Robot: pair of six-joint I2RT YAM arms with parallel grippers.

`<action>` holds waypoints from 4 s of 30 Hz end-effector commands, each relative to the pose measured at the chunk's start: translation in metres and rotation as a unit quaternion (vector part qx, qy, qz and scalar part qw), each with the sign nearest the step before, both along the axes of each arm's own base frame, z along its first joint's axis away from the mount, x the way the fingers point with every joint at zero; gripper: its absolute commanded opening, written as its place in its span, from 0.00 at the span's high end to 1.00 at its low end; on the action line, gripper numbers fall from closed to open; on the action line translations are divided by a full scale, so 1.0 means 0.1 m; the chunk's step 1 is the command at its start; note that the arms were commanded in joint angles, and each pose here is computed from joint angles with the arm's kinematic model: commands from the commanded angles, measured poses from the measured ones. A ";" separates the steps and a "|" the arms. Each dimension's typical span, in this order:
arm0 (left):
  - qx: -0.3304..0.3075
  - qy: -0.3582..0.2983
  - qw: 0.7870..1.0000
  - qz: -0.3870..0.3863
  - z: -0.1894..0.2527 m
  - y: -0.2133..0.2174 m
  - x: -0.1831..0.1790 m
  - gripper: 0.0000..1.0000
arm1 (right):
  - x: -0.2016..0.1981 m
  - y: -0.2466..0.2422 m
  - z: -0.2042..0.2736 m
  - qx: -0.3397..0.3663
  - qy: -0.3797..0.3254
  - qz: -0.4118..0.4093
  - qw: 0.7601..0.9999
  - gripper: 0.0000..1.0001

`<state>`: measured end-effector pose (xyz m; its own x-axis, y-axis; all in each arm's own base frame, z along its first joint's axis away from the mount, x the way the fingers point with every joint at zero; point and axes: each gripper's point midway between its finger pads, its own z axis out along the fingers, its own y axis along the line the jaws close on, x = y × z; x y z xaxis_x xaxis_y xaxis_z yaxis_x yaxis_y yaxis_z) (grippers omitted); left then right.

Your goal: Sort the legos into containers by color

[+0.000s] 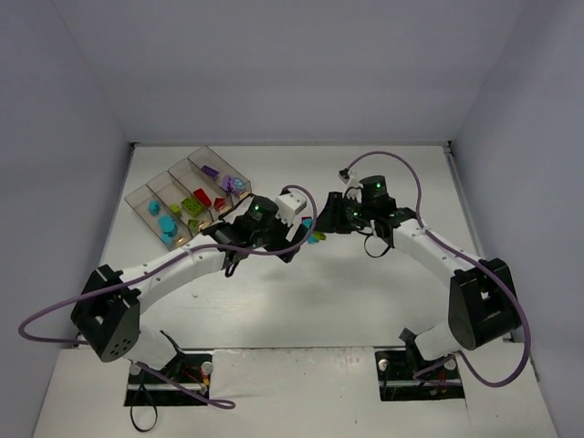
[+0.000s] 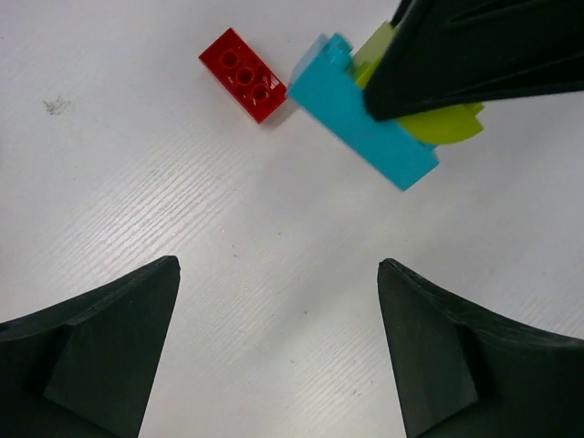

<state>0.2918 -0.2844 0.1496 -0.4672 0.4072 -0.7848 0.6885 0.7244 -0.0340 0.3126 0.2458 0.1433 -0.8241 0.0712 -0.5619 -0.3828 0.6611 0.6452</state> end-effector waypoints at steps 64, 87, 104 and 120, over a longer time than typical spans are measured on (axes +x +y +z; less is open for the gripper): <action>0.042 0.121 0.861 0.492 0.01 2.26 2.18 0.72 | 0.16 -0.98 0.32 -0.046 -0.093 -0.109 0.989 1.00; -0.192 0.133 0.953 0.192 0.99 0.85 1.16 0.39 | -0.01 -0.13 0.90 0.017 -0.237 0.087 0.967 1.00; -0.340 0.188 0.919 0.074 1.62 0.04 0.03 0.31 | -0.32 0.31 1.23 0.044 -0.368 0.249 0.895 1.00; -0.291 0.262 0.907 0.154 1.20 -0.05 -0.01 0.43 | -0.32 0.47 1.14 -0.002 -0.385 0.240 0.891 0.99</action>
<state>0.2890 -0.2839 0.2468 -0.8783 -0.1907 -0.4384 0.2201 0.6527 -0.7249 0.2701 0.2874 0.2265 -0.2441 -0.2284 -0.9425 -0.9392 0.2977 0.1711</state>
